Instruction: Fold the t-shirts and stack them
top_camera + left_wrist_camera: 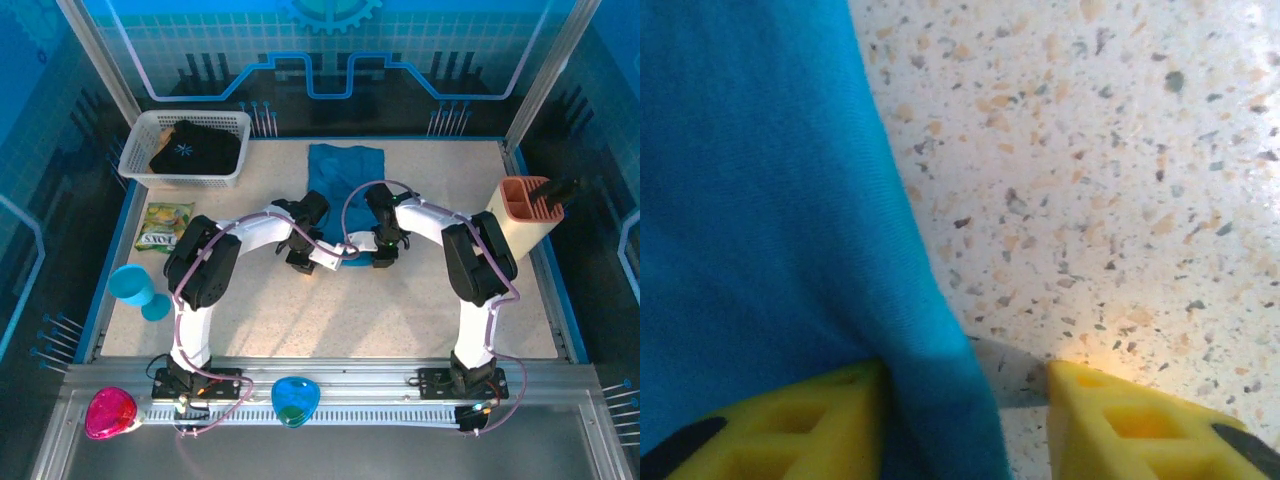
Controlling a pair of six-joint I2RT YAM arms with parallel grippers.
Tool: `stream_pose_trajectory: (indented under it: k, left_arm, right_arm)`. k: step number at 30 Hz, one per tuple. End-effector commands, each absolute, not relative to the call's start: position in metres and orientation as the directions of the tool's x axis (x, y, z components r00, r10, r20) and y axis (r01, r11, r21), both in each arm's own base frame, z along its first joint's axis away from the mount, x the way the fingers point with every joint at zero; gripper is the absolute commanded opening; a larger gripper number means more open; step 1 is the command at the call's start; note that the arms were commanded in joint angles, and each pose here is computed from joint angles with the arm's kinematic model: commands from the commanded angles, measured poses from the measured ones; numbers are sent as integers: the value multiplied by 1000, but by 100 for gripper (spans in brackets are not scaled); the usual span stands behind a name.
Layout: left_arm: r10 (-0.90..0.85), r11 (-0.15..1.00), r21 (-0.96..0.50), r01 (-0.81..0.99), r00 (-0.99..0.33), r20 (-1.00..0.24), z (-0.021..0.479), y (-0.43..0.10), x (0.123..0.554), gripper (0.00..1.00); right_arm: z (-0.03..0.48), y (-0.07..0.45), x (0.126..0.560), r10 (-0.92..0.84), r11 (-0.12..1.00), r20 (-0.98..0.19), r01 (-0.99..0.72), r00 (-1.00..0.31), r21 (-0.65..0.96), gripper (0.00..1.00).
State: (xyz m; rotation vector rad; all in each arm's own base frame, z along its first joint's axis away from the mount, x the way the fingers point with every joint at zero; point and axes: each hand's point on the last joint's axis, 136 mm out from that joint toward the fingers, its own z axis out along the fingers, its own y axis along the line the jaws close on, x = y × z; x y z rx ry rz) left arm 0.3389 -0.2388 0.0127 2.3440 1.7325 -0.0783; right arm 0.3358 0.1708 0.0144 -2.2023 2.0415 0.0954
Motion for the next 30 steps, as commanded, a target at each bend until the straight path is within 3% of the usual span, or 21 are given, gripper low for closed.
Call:
stream_pose_trajectory:
  k: [1,6,10,20,30]
  left_arm:
    - [948,-265,282,922,302,-100,-22,-240,387,29]
    - [952,-252,279,927,289,-100,-17,-238,380,0]
    - [948,-231,306,923,284,-142,-4,-240,369,0]
    - [941,-122,410,904,236,-241,49,-246,338,0]
    - [936,-71,467,881,220,-273,75,-252,285,0]
  right_arm:
    - [-13,172,350,-987,-74,-139,-994,84,-80,29]
    - [-10,170,343,-985,-64,-153,-993,79,-97,19]
    - [-1,169,333,-982,-53,-174,-992,73,-116,0]
    - [47,171,304,-969,-1,-238,-971,59,-238,0]
    - [85,173,245,-955,39,-291,-952,54,-303,0]
